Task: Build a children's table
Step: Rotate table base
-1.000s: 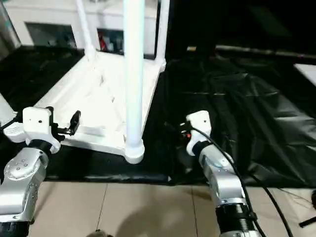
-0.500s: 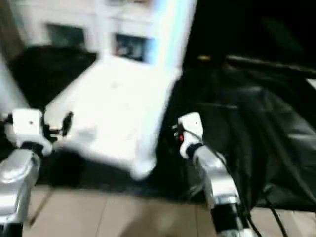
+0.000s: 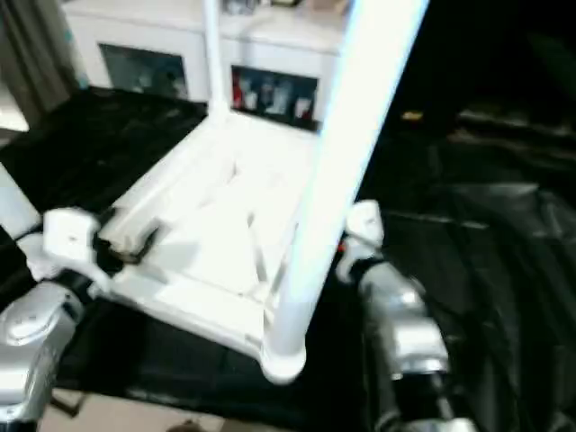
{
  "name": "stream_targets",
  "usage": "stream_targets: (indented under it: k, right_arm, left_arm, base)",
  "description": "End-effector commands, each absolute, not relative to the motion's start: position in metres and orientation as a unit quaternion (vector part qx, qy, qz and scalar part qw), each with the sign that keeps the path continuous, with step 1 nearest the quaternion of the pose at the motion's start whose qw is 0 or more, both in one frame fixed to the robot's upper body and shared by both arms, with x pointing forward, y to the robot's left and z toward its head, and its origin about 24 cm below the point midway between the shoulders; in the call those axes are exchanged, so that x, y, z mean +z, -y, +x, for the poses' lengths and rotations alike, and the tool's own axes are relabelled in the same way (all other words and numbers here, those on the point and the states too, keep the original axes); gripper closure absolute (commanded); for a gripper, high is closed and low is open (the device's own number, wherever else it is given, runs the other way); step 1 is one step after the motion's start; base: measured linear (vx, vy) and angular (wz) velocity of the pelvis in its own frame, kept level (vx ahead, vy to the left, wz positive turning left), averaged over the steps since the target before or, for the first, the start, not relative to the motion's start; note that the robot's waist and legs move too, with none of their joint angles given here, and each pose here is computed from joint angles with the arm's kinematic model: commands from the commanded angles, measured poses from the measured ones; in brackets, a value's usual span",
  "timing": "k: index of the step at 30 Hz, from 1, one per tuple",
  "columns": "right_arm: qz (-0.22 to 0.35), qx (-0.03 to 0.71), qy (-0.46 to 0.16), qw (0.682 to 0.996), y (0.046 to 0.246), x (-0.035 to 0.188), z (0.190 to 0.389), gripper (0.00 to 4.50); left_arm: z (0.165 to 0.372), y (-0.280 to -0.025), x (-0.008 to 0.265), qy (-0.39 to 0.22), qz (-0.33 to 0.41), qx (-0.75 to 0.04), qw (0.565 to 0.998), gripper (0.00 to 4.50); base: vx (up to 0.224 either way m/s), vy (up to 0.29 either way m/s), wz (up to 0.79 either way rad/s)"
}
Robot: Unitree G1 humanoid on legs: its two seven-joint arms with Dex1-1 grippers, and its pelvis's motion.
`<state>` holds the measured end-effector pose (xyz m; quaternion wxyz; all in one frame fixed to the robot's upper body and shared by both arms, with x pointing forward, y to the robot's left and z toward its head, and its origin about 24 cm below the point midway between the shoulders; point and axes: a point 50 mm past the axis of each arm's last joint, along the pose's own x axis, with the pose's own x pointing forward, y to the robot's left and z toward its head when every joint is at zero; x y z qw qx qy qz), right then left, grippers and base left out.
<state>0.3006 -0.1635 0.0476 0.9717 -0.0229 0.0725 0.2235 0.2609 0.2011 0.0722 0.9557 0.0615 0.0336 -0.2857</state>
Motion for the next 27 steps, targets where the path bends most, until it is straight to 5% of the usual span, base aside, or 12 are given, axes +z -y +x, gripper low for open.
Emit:
stream_targets:
  k: [1,10,15,18,19,22,27]
  right_arm:
    - [-0.019,0.220,-0.065,0.973,0.174,0.052,0.301,0.62]
    - [-0.083,0.333,-0.096,0.934,0.191,0.060,0.296,0.62]
    - [-0.103,0.387,-0.112,0.909,0.197,0.065,0.288,0.62]
    - [-0.108,0.449,-0.133,0.877,0.197,0.070,0.275,0.62]
    - [-0.118,0.506,-0.159,0.839,0.196,0.073,0.261,0.62]
    - [-0.132,0.536,-0.179,0.815,0.196,0.074,0.251,0.62]
    - [-0.137,0.539,-0.185,0.810,0.195,0.071,0.248,0.62]
  left_arm:
    - [0.259,-0.194,0.076,-0.042,0.050,-0.355,0.933,0.25]
    - [0.263,-0.169,0.076,-0.125,0.104,-0.573,0.803,0.12]
    - [0.266,-0.163,0.069,-0.171,0.131,-0.619,0.756,0.12]
    - [0.264,-0.163,0.066,-0.200,0.140,-0.638,0.731,0.12]
    - [0.264,-0.165,0.066,-0.213,0.145,-0.642,0.722,0.12]
    - [0.263,-0.165,0.063,-0.217,0.143,-0.644,0.720,0.12]
    - [0.261,-0.165,0.056,-0.227,0.137,-0.651,0.711,0.45]
  base:
    - [-0.062,-0.065,-0.01]
    - [-0.055,-0.031,0.01]
    - [0.000,0.000,0.00]
    - [0.000,0.000,0.00]
    - [0.000,0.000,0.00]
    - [0.000,0.000,0.00]
    - [0.000,0.000,0.00]
